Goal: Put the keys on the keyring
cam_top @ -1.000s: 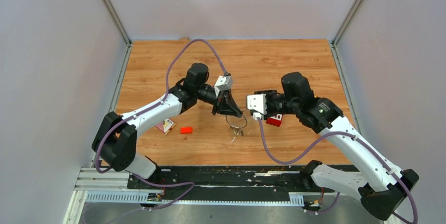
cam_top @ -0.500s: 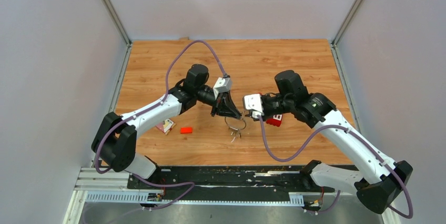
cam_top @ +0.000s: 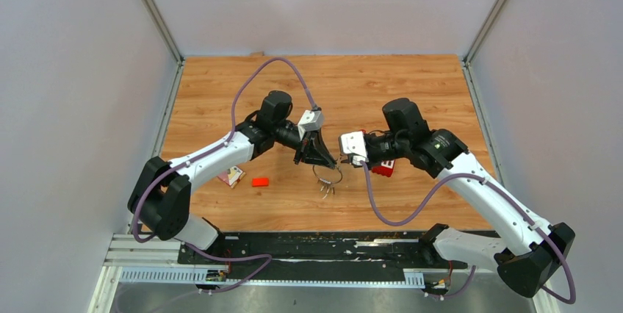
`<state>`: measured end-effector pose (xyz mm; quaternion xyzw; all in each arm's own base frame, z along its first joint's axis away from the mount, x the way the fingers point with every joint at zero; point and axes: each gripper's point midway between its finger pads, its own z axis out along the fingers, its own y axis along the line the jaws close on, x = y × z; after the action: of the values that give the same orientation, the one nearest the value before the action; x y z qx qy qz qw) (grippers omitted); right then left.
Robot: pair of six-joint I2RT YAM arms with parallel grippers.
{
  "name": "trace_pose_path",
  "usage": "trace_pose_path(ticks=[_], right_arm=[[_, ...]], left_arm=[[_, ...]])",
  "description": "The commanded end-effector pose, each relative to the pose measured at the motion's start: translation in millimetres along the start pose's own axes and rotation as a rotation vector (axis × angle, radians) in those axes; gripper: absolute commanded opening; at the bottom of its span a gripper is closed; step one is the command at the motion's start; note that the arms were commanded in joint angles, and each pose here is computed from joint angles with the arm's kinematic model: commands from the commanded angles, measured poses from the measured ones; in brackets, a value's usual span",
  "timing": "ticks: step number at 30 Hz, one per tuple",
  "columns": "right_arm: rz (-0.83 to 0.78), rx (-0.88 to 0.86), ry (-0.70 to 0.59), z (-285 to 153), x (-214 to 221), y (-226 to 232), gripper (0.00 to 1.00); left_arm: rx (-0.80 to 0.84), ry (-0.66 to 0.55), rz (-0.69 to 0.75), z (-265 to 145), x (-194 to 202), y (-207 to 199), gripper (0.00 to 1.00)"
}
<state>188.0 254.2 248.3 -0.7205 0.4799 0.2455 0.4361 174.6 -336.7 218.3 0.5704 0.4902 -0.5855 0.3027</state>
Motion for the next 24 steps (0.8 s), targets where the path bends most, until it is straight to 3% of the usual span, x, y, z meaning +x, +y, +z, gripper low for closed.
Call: trace_pose_path(ticks=[1, 18, 24], right_arm=[[-0.024, 0.001, -0.055, -3.3, -16.5, -5.1, 0.19], [-0.023, -0.011, -0.062, 4.7, -11.8, -6.0, 0.21], [-0.02, -0.018, -0.07, 4.5, -13.8, -5.0, 0.08]], left_arm=[[0.034, -0.022, 0.073, -1.8, -16.7, -10.6, 0.0], [0.049, -0.025, 0.094, -0.9, -18.0, -13.6, 0.0], [0.051, -0.017, 0.074, -0.8, -13.8, -14.2, 0.0]])
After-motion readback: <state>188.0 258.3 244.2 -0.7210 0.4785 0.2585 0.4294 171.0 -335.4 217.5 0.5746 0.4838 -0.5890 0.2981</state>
